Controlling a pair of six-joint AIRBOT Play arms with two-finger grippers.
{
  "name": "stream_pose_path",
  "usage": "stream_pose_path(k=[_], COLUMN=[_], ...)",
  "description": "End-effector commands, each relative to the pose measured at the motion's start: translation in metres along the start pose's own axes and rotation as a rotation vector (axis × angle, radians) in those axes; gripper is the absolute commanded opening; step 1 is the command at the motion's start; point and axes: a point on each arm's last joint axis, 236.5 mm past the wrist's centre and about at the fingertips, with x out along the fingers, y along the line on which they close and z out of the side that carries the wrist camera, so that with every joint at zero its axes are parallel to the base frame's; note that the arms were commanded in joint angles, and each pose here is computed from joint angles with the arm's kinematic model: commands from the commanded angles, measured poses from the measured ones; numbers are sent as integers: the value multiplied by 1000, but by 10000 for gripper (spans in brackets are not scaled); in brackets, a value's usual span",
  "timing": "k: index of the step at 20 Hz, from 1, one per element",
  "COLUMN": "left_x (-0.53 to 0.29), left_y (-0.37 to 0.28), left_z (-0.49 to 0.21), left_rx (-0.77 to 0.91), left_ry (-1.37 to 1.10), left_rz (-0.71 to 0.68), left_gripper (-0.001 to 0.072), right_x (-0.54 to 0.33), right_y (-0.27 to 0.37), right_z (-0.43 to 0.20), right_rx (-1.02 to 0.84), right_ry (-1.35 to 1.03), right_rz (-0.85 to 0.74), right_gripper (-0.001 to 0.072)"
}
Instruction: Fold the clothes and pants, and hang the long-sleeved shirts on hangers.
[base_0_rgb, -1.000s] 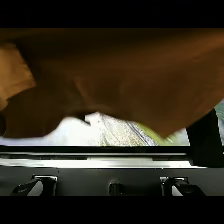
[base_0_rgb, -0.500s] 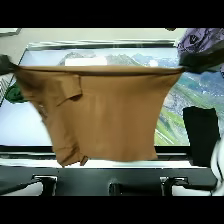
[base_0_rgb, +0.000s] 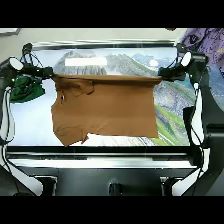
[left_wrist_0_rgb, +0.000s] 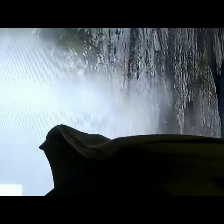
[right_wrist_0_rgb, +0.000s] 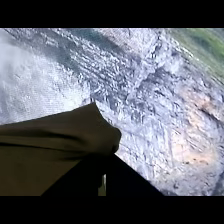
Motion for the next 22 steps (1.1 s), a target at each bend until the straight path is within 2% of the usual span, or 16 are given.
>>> stream_pose_path(k=[1, 5, 13, 22], left_x=[17, 25, 18, 29], left_y=[7, 10, 14, 14], left_z=[12, -32, -125, -149], left_rx=[0, -11, -7, -4], left_ry=[-47, 122, 485, 570], left_rz=[8, -3, -17, -17], left_gripper=[17, 18, 18, 20], right_x=[10, 19, 42, 50], right_y=[3, 0, -5, 10], right_z=[15, -20, -125, -153], right_rx=[20, 24, 41, 47], right_ry=[-63, 81, 522, 630], right_rz=[18, 5, -9, 38], right_gripper=[26, 26, 27, 28])
